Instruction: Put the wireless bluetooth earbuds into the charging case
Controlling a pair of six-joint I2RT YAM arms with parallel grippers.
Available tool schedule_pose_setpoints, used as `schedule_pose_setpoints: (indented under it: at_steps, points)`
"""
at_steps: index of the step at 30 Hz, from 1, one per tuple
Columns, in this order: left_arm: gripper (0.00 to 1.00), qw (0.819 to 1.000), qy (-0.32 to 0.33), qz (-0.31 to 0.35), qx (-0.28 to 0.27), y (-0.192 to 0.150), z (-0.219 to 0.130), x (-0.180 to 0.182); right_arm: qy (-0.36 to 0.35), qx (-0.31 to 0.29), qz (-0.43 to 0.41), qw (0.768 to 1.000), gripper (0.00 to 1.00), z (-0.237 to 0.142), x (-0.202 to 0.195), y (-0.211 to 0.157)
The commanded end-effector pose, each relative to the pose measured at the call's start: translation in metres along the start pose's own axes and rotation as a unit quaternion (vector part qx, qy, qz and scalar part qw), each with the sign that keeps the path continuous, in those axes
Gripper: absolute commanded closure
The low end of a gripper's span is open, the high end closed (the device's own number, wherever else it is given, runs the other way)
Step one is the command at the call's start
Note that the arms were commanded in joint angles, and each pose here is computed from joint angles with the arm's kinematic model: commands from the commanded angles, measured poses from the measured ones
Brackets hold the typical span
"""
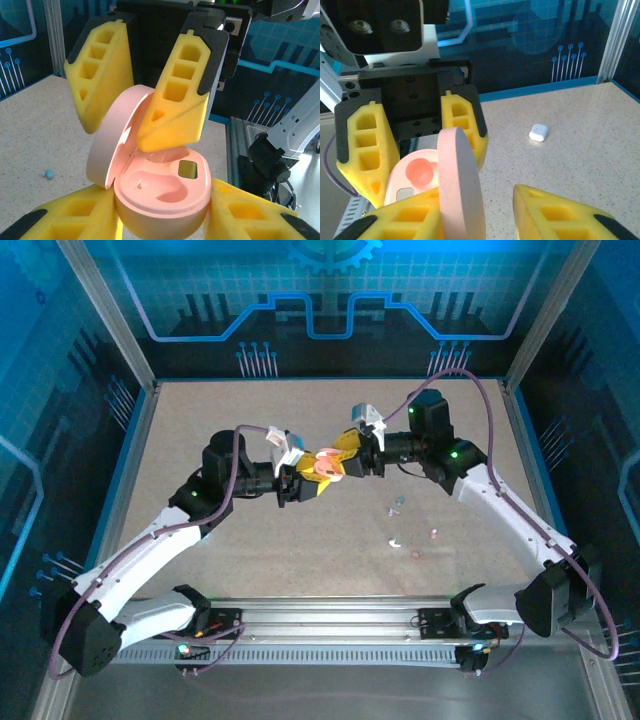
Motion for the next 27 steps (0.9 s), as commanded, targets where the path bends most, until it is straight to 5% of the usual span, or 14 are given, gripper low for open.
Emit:
schedule_pose_setpoints:
  at_steps: [1,9,18,27]
  points:
    - [0.59,0.999,-0.025,0.022,-0.003,0.008,0.002,-0.008,0.022,-0.004,-0.016,1.000,0.74,0.004,0.002,0.009]
    - [0.50,1.000,-0.009,0.018,-0.001,0.003,0.004,-0.002,0.008,0.000,-0.022,1.000,0.87,0.003,0.002,0.011]
    - [0.33,1.000,0.001,0.005,-0.003,0.002,0.007,0.003,-0.006,0.000,-0.032,0.999,0.88,0.001,0.004,0.011]
    - [0.32,1.000,-0.001,0.001,-0.011,0.003,0.011,0.005,-0.007,0.003,-0.030,1.000,0.88,0.005,0.004,0.010]
Point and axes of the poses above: each hand's point on the last joint's axis, 136 mm out from that joint toward the fingers, its own z axis out along the fingers, its own x axis along the line the jaws close on, y = z × x, the point moved 8 cm from there along -z, back along the fingers, and after that the axes turned 15 degrees about -z, right-handed, at the moved point
